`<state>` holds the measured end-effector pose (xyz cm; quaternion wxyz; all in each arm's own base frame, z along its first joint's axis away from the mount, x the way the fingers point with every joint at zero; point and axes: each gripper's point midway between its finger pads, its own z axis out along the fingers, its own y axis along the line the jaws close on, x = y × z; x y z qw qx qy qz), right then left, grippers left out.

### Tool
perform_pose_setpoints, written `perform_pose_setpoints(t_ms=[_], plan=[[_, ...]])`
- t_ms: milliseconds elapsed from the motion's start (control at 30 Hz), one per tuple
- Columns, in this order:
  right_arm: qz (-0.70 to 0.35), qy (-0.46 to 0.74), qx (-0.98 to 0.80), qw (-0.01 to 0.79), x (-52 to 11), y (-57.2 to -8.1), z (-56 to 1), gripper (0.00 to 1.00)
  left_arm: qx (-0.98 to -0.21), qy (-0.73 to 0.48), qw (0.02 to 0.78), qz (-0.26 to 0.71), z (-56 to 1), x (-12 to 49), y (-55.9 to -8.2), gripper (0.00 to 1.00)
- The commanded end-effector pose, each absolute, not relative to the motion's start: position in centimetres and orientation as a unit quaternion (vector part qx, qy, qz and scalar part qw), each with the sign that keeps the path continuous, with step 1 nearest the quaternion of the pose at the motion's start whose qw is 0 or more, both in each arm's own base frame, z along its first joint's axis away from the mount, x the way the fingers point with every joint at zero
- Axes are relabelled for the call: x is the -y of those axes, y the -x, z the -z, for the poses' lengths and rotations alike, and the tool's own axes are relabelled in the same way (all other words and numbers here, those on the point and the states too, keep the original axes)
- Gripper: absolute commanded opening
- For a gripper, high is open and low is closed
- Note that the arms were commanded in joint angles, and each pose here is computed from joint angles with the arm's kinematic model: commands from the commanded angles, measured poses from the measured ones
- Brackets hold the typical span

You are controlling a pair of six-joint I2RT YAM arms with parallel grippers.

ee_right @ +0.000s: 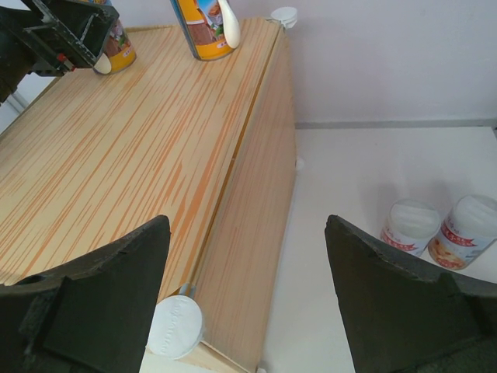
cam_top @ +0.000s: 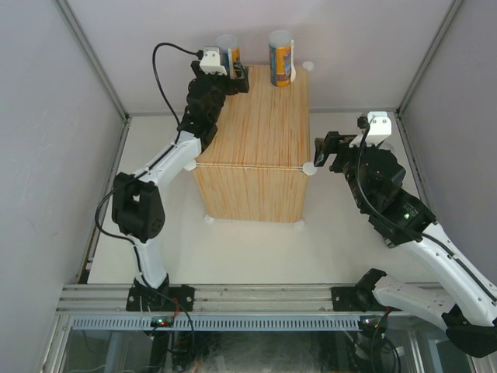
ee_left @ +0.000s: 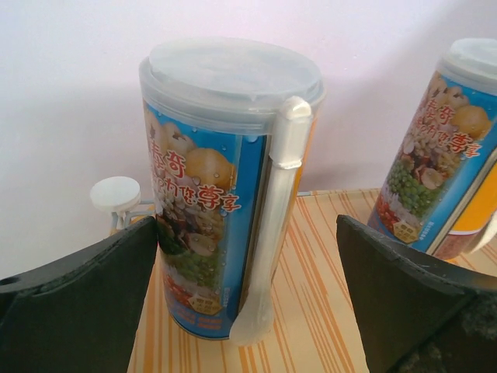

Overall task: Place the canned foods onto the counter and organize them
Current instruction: Adjust the canned food at the counter.

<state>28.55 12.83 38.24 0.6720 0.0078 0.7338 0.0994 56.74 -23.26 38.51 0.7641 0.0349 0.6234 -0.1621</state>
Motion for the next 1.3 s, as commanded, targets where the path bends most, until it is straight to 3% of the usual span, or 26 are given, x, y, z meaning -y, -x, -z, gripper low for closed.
perform_pose_setpoints(t_ms=[0,667,800,967,1067,1200,1267], plan=[[-0.121,-0.015,-0.722,0.681,-12.7,-28.3,-39.2,0.8,-0.572,-0.028,0.802,0.171,-44.3,22.7,-53.8,1.0],[-0.139,-0.007,-0.713,0.687,-13.2,-28.2,-39.9,0.8,-0.555,0.024,0.822,0.125,-45.3,18.9,-50.5,1.0],[-0.142,-0.007,-0.712,0.687,-13.3,-28.2,-40.0,0.8,-0.553,0.03,0.822,0.131,-45.1,18.5,-49.6,0.96],[-0.144,-0.008,-0.71,0.689,-13.5,-28.3,-40.1,0.8,-0.554,0.041,0.822,0.124,-44.8,17.8,-49.1,0.87],[-0.145,-0.007,-0.708,0.691,-13.6,-28.5,-40.2,0.8,-0.559,0.048,0.819,0.119,-44.4,17.6,-49.4,0.68],[-0.143,-0.006,-0.709,0.691,-13.7,-28.6,-40.3,0.8,-0.569,0.044,0.812,0.121,-44.3,18.1,-50.1,0.6],[-0.141,-0.006,-0.709,0.691,-13.7,-28.7,-40.3,0.8,-0.573,0.048,0.808,0.127,-44.2,18.2,-50.5,0.52]])
